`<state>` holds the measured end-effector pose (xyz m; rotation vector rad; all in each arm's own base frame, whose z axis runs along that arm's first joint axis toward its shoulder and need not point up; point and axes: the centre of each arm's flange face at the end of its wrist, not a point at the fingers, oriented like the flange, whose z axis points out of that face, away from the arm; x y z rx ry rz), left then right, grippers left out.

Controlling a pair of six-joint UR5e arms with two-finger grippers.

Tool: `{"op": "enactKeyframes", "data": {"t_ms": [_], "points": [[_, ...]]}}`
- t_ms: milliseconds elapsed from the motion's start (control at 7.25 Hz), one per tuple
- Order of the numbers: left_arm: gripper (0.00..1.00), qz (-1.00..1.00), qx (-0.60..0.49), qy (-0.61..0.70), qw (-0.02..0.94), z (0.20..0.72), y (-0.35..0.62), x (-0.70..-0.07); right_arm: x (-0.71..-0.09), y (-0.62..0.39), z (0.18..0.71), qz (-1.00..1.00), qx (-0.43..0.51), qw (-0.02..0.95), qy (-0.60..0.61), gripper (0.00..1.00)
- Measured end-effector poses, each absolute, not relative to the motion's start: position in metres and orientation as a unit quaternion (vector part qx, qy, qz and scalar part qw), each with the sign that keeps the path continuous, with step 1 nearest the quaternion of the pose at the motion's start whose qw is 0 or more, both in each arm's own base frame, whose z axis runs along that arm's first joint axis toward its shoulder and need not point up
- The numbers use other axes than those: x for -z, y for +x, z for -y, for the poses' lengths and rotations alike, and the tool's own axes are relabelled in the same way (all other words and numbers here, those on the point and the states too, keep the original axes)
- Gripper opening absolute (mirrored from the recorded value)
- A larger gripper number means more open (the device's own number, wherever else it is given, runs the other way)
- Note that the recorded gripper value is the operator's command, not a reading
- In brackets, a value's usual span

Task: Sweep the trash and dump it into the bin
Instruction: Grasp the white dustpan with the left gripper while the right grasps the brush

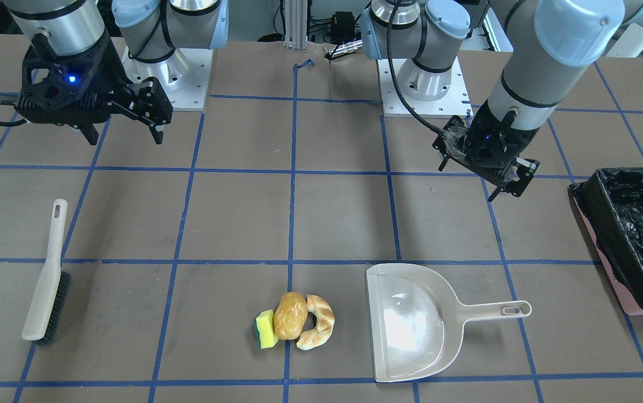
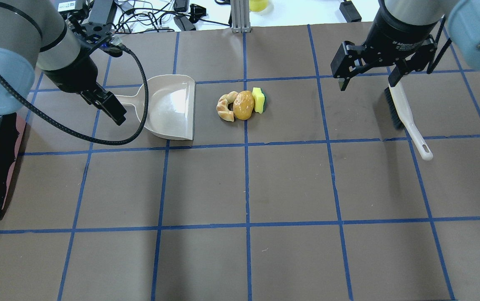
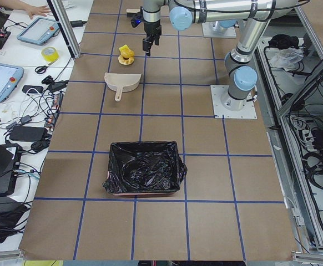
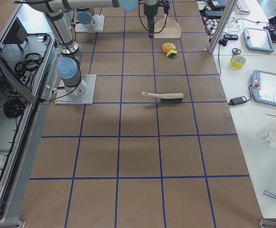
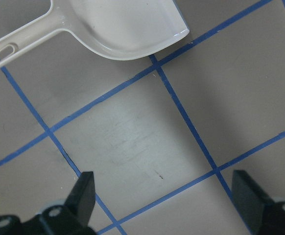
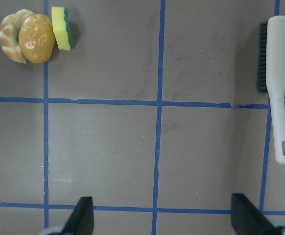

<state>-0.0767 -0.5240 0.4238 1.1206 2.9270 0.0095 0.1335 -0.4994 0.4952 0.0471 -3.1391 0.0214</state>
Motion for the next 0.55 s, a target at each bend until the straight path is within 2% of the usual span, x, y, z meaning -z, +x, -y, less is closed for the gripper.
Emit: {"op": "enactKeyframes", "data": {"t_ms": [276, 552], "points": [[0.98, -0.895, -0.005, 0.446, -0.001, 0.555, -0.034, -0.39, -0.447, 0.088, 0.532, 0.999, 0.039, 0.001, 0.001, 0.96], [0.98, -0.85, 0.0, 0.527, 0.005, 0.582, -0.016, -0.354, -0.398, 0.016, 0.548, 0.998, 0.054, 0.011, 0.022, 0.97]]}}
